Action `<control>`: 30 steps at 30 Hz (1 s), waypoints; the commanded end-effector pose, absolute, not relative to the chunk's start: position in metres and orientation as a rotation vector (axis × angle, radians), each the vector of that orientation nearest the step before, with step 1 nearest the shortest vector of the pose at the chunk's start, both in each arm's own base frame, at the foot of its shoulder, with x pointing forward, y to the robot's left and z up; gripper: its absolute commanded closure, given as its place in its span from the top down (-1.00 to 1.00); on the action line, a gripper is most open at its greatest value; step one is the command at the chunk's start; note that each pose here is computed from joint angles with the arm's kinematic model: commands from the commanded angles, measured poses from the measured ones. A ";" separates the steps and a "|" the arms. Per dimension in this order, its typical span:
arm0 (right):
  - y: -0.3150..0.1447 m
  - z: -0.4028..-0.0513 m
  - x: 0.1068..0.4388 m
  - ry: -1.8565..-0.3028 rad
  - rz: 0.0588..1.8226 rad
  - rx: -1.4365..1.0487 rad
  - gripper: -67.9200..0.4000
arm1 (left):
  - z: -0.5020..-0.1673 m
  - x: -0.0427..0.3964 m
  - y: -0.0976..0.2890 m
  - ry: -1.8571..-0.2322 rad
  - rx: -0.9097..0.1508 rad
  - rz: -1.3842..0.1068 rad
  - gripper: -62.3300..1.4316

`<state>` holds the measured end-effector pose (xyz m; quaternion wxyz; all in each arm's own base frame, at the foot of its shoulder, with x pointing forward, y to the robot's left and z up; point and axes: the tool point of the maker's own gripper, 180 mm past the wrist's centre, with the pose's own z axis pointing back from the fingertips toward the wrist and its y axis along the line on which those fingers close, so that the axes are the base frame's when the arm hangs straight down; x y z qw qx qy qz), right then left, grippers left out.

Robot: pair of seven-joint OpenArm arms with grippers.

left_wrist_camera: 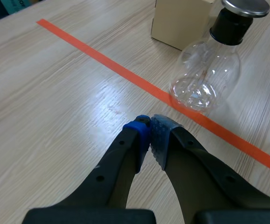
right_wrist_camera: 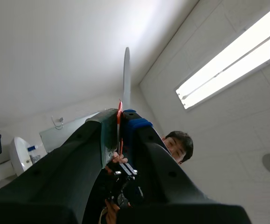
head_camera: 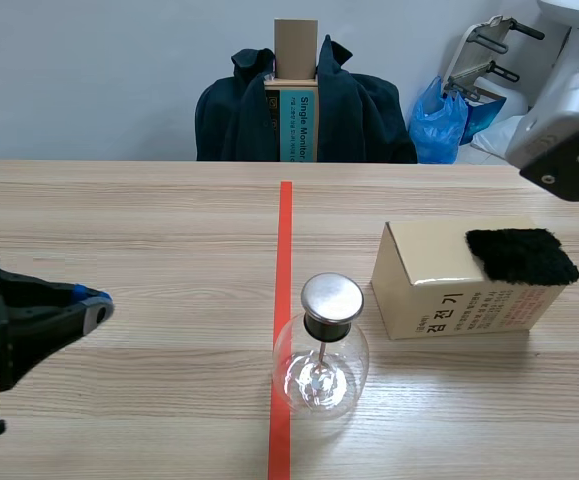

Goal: Do the electroscope experiment.
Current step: 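Bring the plate to the electroscope and point at the metal foil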

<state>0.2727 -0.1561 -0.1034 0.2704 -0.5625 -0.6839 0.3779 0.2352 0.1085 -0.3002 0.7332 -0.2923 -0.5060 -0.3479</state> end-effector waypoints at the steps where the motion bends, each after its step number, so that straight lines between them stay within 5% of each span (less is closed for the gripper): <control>1: -0.159 -0.091 0.264 -1.874 0.992 -1.579 -0.97 | -0.293 0.238 0.086 -1.160 -0.708 -0.769 -0.87; 8: -0.161 -0.101 0.260 -1.836 1.002 -1.556 -0.97 | -0.325 0.244 0.039 -1.127 -0.769 -0.821 -0.87; 21: -0.150 -0.109 0.259 -1.854 1.034 -1.512 -0.96 | -0.344 0.235 0.011 -1.123 -0.770 -0.921 -0.87; 30: -0.104 -0.192 0.261 -1.769 1.333 -1.240 -0.96 | -0.350 0.234 0.004 -1.126 -0.727 -0.966 -0.87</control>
